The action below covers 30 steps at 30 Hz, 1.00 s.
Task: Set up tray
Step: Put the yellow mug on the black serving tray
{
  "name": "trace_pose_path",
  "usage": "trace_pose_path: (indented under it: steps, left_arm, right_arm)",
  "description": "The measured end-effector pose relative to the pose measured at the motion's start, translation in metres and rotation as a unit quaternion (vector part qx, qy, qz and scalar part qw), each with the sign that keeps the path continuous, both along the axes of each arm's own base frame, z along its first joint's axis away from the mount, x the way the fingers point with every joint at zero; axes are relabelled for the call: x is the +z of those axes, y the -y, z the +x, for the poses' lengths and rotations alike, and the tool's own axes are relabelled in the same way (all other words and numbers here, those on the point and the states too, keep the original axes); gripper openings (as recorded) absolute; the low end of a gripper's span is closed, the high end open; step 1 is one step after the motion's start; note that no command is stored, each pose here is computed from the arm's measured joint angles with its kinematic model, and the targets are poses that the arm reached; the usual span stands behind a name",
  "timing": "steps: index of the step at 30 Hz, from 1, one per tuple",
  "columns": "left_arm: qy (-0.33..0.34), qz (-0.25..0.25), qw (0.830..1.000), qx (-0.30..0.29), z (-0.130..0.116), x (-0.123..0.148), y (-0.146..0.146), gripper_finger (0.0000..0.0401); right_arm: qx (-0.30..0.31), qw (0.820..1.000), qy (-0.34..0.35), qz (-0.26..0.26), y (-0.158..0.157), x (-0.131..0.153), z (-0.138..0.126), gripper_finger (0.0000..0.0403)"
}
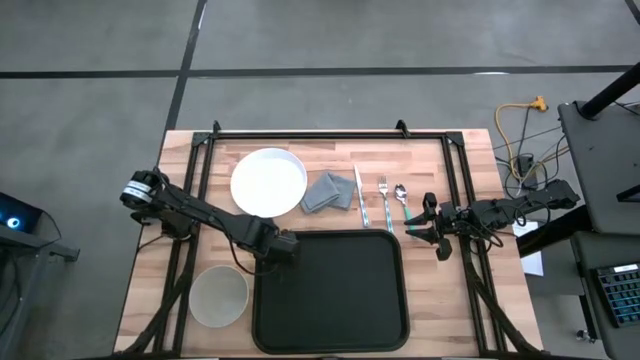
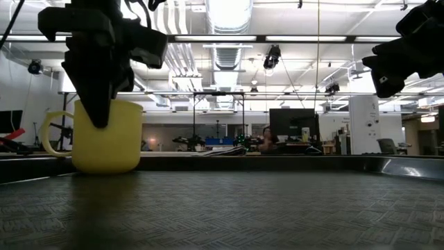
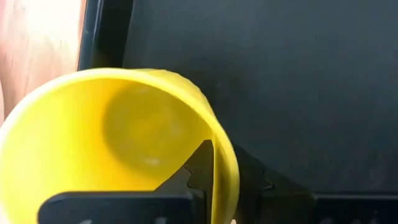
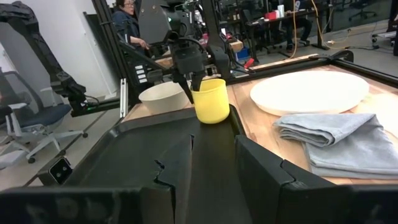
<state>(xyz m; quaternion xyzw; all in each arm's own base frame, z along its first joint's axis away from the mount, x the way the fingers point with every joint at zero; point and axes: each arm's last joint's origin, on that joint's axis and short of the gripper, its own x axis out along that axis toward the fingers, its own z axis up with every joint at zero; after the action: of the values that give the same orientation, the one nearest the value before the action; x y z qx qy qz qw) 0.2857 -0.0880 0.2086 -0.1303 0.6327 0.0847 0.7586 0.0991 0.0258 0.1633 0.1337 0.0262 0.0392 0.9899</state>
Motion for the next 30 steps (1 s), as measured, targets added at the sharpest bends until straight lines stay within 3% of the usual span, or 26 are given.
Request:
trace_pose_path:
  steps: [30]
  left_arm:
    - [-0.012,-0.008,1.000,0.009,-0.0017,-0.0005,0.0001,0.0020]
  right_arm:
    - [0.000,1.000,0.000,0.000,0.0000,0.0001,0.0000,0.0112]
